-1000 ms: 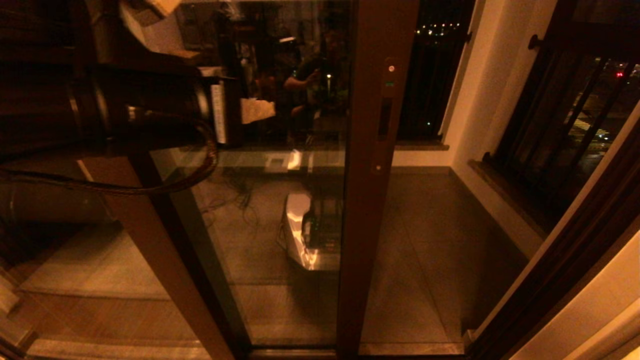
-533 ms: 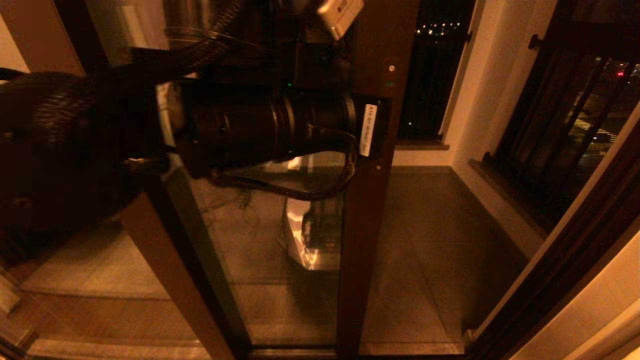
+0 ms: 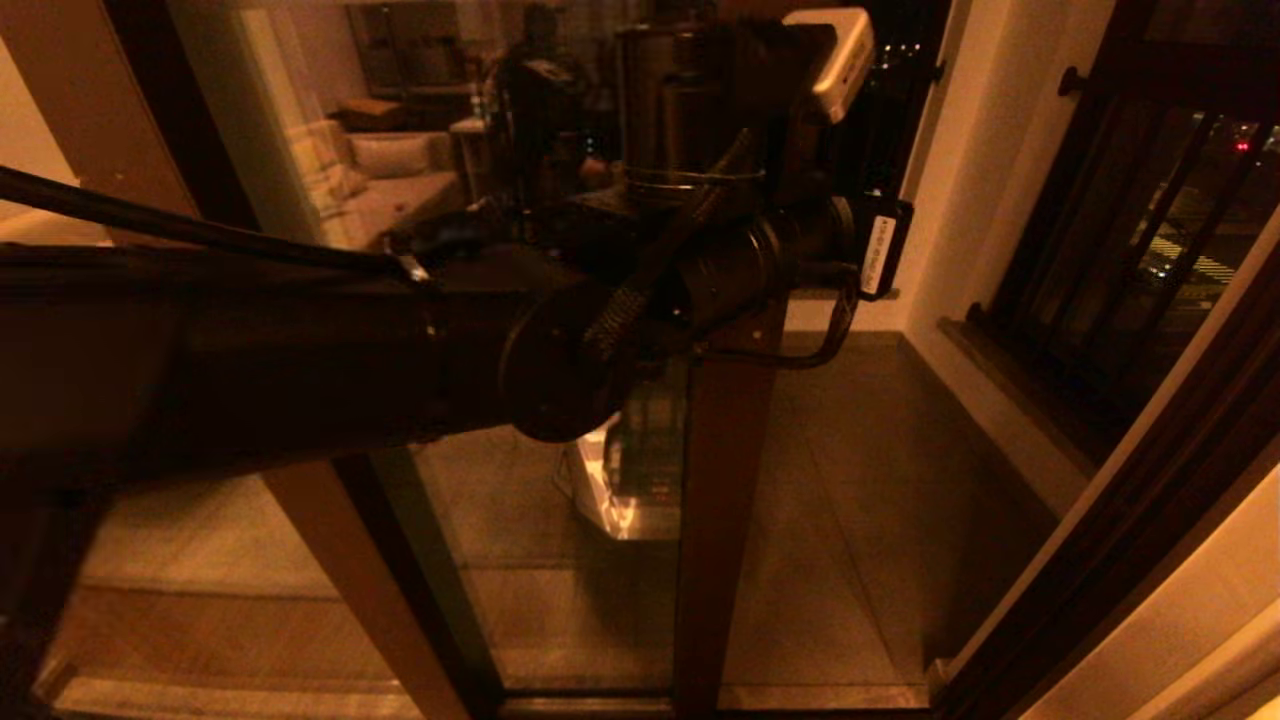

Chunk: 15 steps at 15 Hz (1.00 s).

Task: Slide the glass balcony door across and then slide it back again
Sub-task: Open the slid door

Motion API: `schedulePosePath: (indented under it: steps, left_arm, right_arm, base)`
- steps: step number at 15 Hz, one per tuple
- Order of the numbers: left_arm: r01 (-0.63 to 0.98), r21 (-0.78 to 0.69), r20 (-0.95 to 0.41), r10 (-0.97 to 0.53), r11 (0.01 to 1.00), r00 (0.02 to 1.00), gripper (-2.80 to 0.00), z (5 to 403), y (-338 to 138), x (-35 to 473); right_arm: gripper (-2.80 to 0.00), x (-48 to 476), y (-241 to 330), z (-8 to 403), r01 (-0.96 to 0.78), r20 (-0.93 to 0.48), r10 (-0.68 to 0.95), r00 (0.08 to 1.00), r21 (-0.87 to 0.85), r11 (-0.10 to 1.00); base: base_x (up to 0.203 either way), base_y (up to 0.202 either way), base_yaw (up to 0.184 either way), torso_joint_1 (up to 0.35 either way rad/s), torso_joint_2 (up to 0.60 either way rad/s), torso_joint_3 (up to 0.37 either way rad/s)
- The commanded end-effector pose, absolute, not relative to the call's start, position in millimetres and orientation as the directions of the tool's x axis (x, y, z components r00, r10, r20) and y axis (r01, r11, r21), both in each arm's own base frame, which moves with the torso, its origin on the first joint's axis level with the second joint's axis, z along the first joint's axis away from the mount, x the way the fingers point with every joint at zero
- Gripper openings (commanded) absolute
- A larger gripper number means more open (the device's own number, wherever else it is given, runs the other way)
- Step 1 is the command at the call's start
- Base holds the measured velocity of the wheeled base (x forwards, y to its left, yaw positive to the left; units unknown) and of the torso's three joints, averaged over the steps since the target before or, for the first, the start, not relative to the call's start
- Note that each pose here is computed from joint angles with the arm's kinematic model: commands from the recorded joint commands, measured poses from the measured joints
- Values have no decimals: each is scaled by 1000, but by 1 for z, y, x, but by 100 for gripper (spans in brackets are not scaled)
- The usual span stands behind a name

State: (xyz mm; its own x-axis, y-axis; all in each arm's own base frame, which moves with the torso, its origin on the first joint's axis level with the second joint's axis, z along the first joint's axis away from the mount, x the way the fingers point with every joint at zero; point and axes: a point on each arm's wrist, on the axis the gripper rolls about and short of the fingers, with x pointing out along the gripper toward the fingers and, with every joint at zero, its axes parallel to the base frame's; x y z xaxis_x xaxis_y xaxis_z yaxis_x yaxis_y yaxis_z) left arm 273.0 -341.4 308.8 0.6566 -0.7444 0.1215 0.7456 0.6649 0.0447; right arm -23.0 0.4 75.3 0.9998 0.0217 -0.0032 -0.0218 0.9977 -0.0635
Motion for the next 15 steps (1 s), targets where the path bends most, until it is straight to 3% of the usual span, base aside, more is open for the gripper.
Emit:
schedulePosePath:
  steps: [1,6,15]
  left_arm:
    - [736,48,74,-737,675,672,-280,276,-362,291]
    - [636,91,131,-643,766,755,-280,262,-367,314]
    - [528,102,131,-538,843,833,-280,262,-347,335]
  right_arm:
    - [-280,-23,0,75,-23,-5,23,1000,-64,998]
    - [-280,-23,0,75,-23,-5,23,1000,-63,998]
    - [-280,-23,0,75,-23,-5,23,1000,-63,998]
  base:
    - [0,0,0,0,0,0]
    - [0,0,0,0,0,0]
    - [0,0,0,0,0,0]
